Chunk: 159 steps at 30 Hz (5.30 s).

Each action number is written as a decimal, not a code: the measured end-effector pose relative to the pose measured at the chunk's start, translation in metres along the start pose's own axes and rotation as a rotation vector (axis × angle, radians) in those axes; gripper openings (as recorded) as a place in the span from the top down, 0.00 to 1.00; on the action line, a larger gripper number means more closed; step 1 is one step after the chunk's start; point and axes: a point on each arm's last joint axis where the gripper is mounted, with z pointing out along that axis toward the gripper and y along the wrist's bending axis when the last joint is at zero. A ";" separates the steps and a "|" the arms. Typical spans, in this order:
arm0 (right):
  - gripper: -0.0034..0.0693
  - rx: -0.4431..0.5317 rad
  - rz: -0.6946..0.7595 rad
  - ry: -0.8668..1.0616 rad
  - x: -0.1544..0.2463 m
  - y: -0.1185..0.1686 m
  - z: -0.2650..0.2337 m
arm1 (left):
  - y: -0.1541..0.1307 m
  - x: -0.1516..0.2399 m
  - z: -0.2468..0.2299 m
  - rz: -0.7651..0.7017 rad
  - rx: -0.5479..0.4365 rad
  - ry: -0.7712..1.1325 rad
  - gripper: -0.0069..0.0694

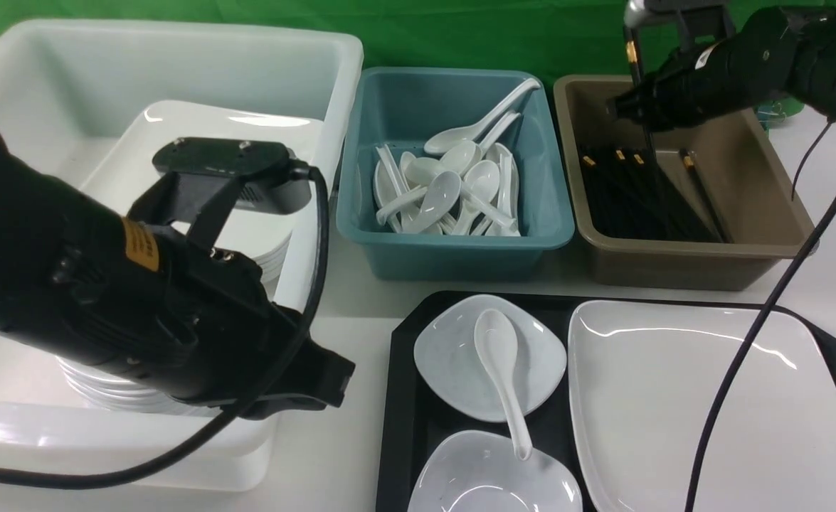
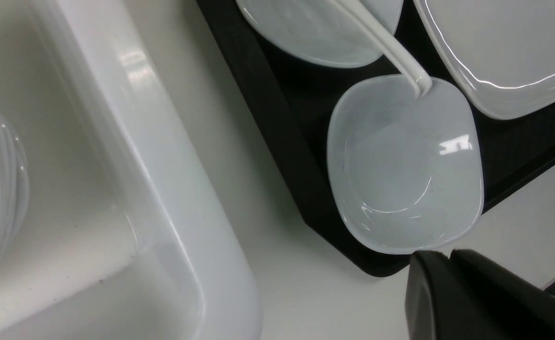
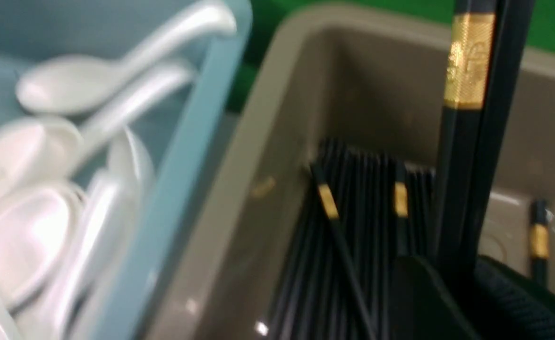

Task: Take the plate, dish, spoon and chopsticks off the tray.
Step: Use the right arm to put the chopsticks into the small storage box on the right, then use the left arm to grab a soup spoon from the plate, then use the left arm to put the soup spoon into the small storage box in the middle, then use the left arm to grab a small plate from the dinner plate, then use the left arm to put the small plate into the large storage box on the left

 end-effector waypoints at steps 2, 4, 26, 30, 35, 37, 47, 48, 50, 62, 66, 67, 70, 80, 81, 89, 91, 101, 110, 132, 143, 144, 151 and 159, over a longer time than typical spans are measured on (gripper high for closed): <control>0.63 0.009 -0.017 0.032 0.003 -0.002 0.000 | 0.000 -0.001 0.000 0.000 0.000 -0.009 0.90; 0.53 0.009 -0.017 0.064 0.006 -0.002 0.000 | 0.000 -0.002 0.000 0.000 0.000 -0.017 0.90; 0.90 -0.045 0.001 0.414 0.022 -0.002 -0.217 | -0.050 -0.052 0.097 0.052 -0.075 0.248 0.90; 0.90 -0.043 0.018 0.388 0.056 0.006 -0.261 | -0.060 -0.075 0.134 0.029 -0.086 0.268 0.86; 0.89 -0.038 0.024 0.364 0.088 0.012 -0.291 | -0.061 -0.090 0.164 0.019 -0.103 0.288 0.75; 0.89 -0.033 0.033 0.346 0.103 0.015 -0.303 | -0.060 -0.094 0.177 0.017 -0.114 0.295 0.66; 0.85 -0.012 0.036 0.226 0.150 0.025 -0.353 | -0.042 -0.097 0.240 -0.092 -0.251 0.331 0.20; 0.85 -0.009 0.036 0.208 0.151 0.025 -0.357 | -0.041 -0.095 0.245 -0.099 -0.252 0.336 0.19; 0.84 -0.007 0.036 0.192 0.151 0.025 -0.360 | -0.040 -0.094 0.250 -0.112 -0.254 0.336 0.21; 0.82 -0.006 0.035 0.185 0.152 0.025 -0.359 | -0.040 -0.100 0.240 -0.102 -0.264 0.310 0.68; 0.80 -0.005 0.035 0.183 0.152 0.025 -0.359 | -0.045 -0.107 0.219 -0.091 -0.247 0.266 0.68; 0.79 -0.005 0.035 0.184 0.152 0.025 -0.359 | -0.048 -0.113 0.203 -0.080 -0.234 0.231 0.68; 0.78 -0.006 0.035 0.185 0.152 0.025 -0.358 | -0.046 -0.128 0.175 -0.075 -0.216 0.161 0.68; 0.76 -0.006 0.034 0.188 0.153 0.026 -0.357 | 0.034 -0.219 0.134 -0.164 -0.133 -0.327 0.68; 0.76 -0.006 0.034 0.188 0.153 0.026 -0.357 | 0.037 -0.220 0.133 -0.171 -0.131 -0.335 0.68; 0.75 -0.006 0.034 0.185 0.153 0.026 -0.357 | 0.082 -0.229 0.159 -0.249 -0.147 -0.395 0.56; 0.74 -0.006 0.034 0.184 0.153 0.026 -0.357 | 0.085 -0.227 0.161 -0.266 -0.144 -0.376 0.38; 0.72 -0.006 0.034 0.185 0.153 0.026 -0.357 | 0.064 -0.200 0.124 -0.241 -0.114 -0.065 0.33; 0.70 -0.007 0.035 0.196 0.154 0.026 -0.357 | -0.016 -0.137 0.125 0.117 -0.022 0.265 0.90; 0.68 -0.010 0.035 0.210 0.155 0.026 -0.357 | -0.021 -0.068 0.219 0.249 -0.119 0.486 0.28; 0.68 -0.010 0.029 0.210 0.155 0.026 -0.357 | -0.017 -0.054 0.235 0.244 -0.099 0.612 0.65; 0.68 -0.010 0.029 0.210 0.155 0.026 -0.357 | -0.020 -0.054 0.229 0.232 -0.084 0.623 0.71; 0.68 -0.011 0.028 0.210 0.155 0.026 -0.357 | -0.029 -0.067 0.197 0.241 -0.071 0.535 0.85; 0.68 -0.011 0.026 0.210 0.155 0.026 -0.357 | -0.039 -0.092 0.086 0.230 -0.058 0.228 0.88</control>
